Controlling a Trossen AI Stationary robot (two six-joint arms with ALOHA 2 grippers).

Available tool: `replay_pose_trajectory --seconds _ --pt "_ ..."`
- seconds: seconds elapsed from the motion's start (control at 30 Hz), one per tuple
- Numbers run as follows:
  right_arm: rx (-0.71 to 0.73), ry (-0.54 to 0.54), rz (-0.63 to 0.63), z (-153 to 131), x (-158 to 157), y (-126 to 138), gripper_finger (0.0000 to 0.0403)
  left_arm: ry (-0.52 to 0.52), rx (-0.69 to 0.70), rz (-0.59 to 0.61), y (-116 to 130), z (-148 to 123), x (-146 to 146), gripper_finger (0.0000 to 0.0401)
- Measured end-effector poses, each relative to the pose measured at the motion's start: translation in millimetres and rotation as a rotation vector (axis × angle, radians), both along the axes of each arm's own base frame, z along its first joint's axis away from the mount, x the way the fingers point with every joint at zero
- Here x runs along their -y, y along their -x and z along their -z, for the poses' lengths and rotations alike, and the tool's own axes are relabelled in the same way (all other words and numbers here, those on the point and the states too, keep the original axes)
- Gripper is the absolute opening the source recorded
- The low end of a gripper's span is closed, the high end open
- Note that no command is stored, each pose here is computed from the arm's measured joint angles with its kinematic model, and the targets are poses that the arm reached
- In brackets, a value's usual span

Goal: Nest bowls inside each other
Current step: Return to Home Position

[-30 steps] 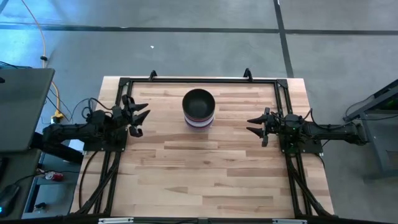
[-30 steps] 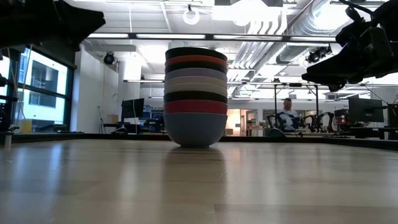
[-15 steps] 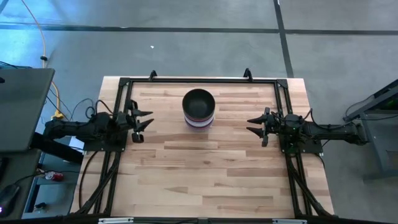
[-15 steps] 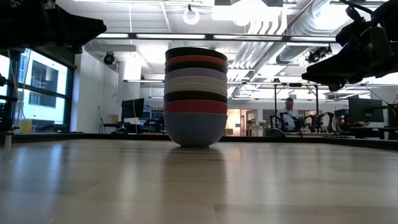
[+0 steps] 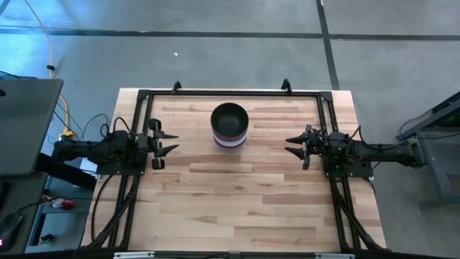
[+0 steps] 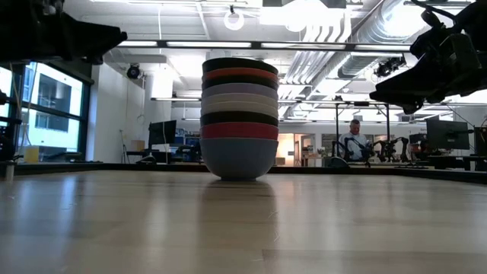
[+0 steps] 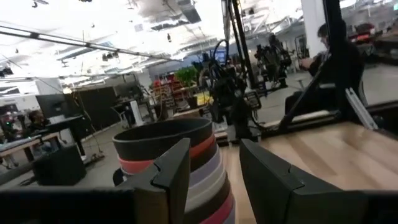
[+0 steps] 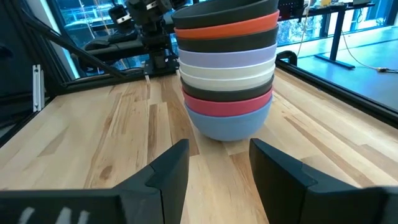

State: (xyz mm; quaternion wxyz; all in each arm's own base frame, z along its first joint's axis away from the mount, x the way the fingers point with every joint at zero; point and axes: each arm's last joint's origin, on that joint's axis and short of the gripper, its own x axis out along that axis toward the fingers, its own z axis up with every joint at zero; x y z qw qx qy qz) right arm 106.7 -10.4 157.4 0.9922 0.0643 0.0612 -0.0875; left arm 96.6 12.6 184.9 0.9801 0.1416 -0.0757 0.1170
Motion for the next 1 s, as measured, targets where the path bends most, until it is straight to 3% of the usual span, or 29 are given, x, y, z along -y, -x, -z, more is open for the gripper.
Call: replay_pose_trajectory --seconds 0.53,1.0 --pt "0.005 -0.035 -0.051 0 -2 0 0.0161 -0.017 -0.160 -0.033 1 15 -1 0.0127" --pt "0.005 -0.033 -0.051 0 -2 0 0.0161 0.062 -0.136 -0.079 2 15 -7 0.0126"
